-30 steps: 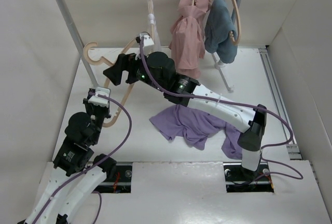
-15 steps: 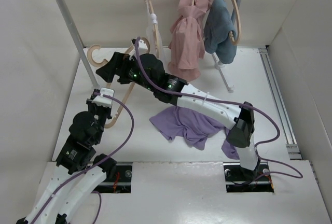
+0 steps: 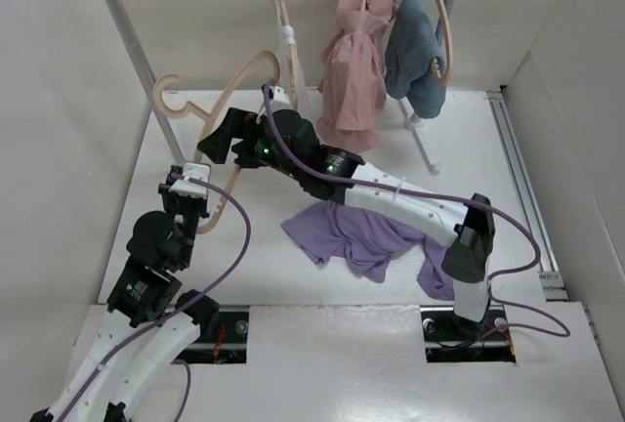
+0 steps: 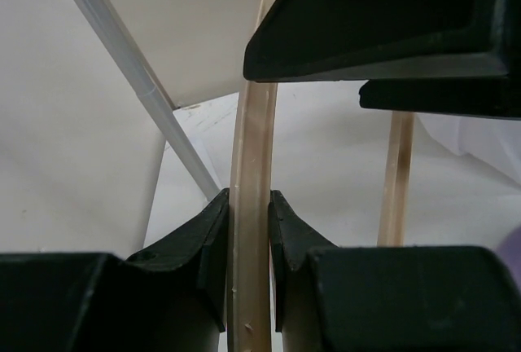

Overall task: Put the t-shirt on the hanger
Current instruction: Grab a hanger with the right arm

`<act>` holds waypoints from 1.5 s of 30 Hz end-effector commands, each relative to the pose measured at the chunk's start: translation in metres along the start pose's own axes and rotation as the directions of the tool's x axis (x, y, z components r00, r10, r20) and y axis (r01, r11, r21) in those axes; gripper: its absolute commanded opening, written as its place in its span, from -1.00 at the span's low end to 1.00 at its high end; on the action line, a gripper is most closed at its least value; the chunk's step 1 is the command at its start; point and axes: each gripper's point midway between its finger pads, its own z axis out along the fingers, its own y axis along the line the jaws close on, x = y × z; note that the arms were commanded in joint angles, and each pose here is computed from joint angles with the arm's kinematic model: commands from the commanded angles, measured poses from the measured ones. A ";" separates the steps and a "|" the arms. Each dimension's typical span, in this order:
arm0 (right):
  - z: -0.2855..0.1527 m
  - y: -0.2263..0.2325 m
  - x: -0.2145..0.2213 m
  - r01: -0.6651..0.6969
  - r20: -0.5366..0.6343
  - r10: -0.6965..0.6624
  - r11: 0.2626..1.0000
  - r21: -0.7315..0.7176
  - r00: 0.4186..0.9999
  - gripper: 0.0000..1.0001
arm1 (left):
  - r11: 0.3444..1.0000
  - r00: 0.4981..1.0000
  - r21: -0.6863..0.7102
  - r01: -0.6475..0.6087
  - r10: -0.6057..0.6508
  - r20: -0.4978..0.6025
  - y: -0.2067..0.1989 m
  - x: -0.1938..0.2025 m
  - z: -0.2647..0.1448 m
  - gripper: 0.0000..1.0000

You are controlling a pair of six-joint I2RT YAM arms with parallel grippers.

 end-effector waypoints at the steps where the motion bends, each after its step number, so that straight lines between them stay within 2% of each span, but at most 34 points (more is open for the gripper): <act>1: 0.006 0.015 -0.014 -0.048 0.024 0.049 0.997 -0.058 0.999 0.96 | 1.000 0.996 -0.011 0.024 -0.023 0.085 0.004 -0.023 0.002 -1.00; 2: 0.007 0.027 -0.025 -0.041 0.047 0.045 0.995 -0.086 0.998 0.96 | 1.000 0.995 -0.013 0.028 -0.027 0.093 0.005 -0.024 0.000 -1.00; 3: 0.013 0.026 -0.022 0.006 0.041 -0.003 0.996 -0.093 0.999 0.96 | 1.000 0.996 -0.010 0.022 -0.021 0.082 0.004 -0.021 0.000 -1.00; 6: 0.009 0.027 -0.028 0.037 0.069 -0.030 0.995 -0.092 0.997 0.96 | 0.999 0.997 -0.017 0.032 -0.031 0.076 0.006 -0.020 -0.002 -1.00; 9: 0.007 0.024 -0.029 -0.024 0.083 0.032 0.996 -0.086 0.996 0.88 | 0.999 0.995 -0.009 0.036 -0.035 0.089 0.004 -0.020 -0.003 -1.00; 13: 0.029 0.018 -0.013 -0.070 0.049 0.075 0.994 -0.086 0.996 0.81 | 1.000 0.994 -0.002 0.031 -0.031 0.102 0.004 -0.024 -0.003 -1.00; 15: 0.037 0.025 -0.014 -0.072 0.053 0.078 0.991 -0.111 0.996 0.81 | 1.000 0.994 0.007 0.020 -0.020 0.106 0.002 -0.024 -0.002 -1.00; 16: 0.038 0.036 -0.029 -0.075 0.077 0.086 0.987 -0.146 0.993 0.78 | 1.000 0.994 0.015 0.019 -0.020 0.108 0.001 -0.025 -0.002 -1.00; 19: 0.050 0.041 -0.023 -0.074 0.065 0.087 0.980 -0.185 0.994 0.68 | 0.999 0.997 0.033 -0.011 0.008 0.079 -0.005 -0.013 -0.001 -1.00; 20: 0.049 0.045 -0.024 -0.073 0.063 0.088 0.977 -0.202 0.994 0.47 | 0.999 0.997 0.041 -0.011 0.008 0.082 -0.006 -0.013 -0.001 -1.00; 23: 0.051 0.036 -0.010 -0.072 0.038 0.082 0.976 -0.205 0.996 0.12 | 0.998 0.998 0.058 -0.023 0.020 0.060 -0.011 -0.005 0.000 -1.00; 24: 0.046 0.036 -0.011 -0.072 0.036 0.081 0.977 -0.202 0.996 -0.25 | 0.998 0.998 0.055 -0.020 0.016 0.068 -0.009 -0.007 -0.002 -1.00; 25: 0.043 0.037 -0.009 -0.082 0.027 0.090 0.974 -0.210 0.996 -0.48 | 0.998 0.998 0.055 -0.020 0.016 0.068 -0.009 -0.007 -0.002 -1.00; 26: 0.045 0.021 -0.006 -0.082 0.018 0.087 0.981 -0.178 0.996 -0.66 | 0.998 0.998 0.055 -0.020 0.016 0.068 -0.009 -0.007 -0.002 -1.00; 28: 0.039 0.020 -0.008 -0.106 0.001 0.108 0.977 -0.187 0.994 -1.00 | 0.998 0.997 0.065 -0.021 0.016 0.071 -0.011 -0.007 -0.002 -1.00; 31: 0.033 0.013 -0.005 -0.097 -0.036 0.091 0.973 -0.208 0.995 -1.00 | 0.992 0.998 0.122 -0.021 0.013 0.064 -0.022 -0.004 -0.003 -0.97; 32: 0.030 0.016 0.002 -0.088 -0.071 0.073 0.967 -0.238 0.995 -1.00 | 0.983 0.998 0.182 -0.031 0.019 0.064 -0.032 -0.004 -0.006 -0.70; 33: 0.027 0.014 0.001 -0.077 -0.085 0.057 0.966 -0.248 0.995 -1.00 | 0.977 0.996 0.211 -0.042 0.025 0.082 -0.034 -0.009 -0.010 0.09; 35: 0.020 0.013 0.002 -0.034 -0.108 0.004 0.960 -0.278 0.994 -1.00 | 0.959 0.993 0.279 -0.056 0.026 0.113 -0.042 -0.016 -0.019 0.76; 36: 0.018 0.009 0.007 -0.022 -0.143 -0.022 0.954 -0.299 0.990 -1.00 | 0.942 0.987 0.330 -0.069 0.017 0.158 -0.046 -0.026 -0.031 0.97; 37: 0.009 0.006 0.005 0.002 -0.158 -0.055 0.947 -0.320 0.986 -1.00 | 0.924 0.975 0.374 -0.075 -0.011 0.222 -0.048 -0.040 -0.046 1.00; 38: 0.008 0.000 0.002 0.013 -0.153 -0.063 0.950 -0.312 0.986 -1.00 | 0.924 0.975 0.374 -0.075 -0.011 0.223 -0.048 -0.040 -0.046 1.00; 39: 0.005 -0.003 0.000 0.011 -0.159 -0.064 0.949 -0.314 0.985 -1.00 | 0.904 0.960 0.417 -0.097 -0.027 0.280 -0.051 -0.050 -0.060 1.00; 41: 0.003 -0.012 -0.013 0.044 -0.138 -0.091 0.949 -0.313 0.986 -1.00 | 0.884 0.947 0.454 -0.111 -0.044 0.318 -0.054 -0.062 -0.072 1.00; 44: 0.003 -0.009 -0.025 0.114 -0.148 -0.180 0.921 -0.373 0.972 -1.00 | 0.859 0.940 0.490 -0.147 -0.033 0.340 -0.055 -0.072 -0.083 0.80; 45: 0.003 -0.010 -0.021 0.149 -0.159 -0.226 0.908 -0.390 0.961 -1.00 | 0.862 0.936 0.485 -0.147 -0.038 0.351 -0.052 -0.077 -0.086 0.55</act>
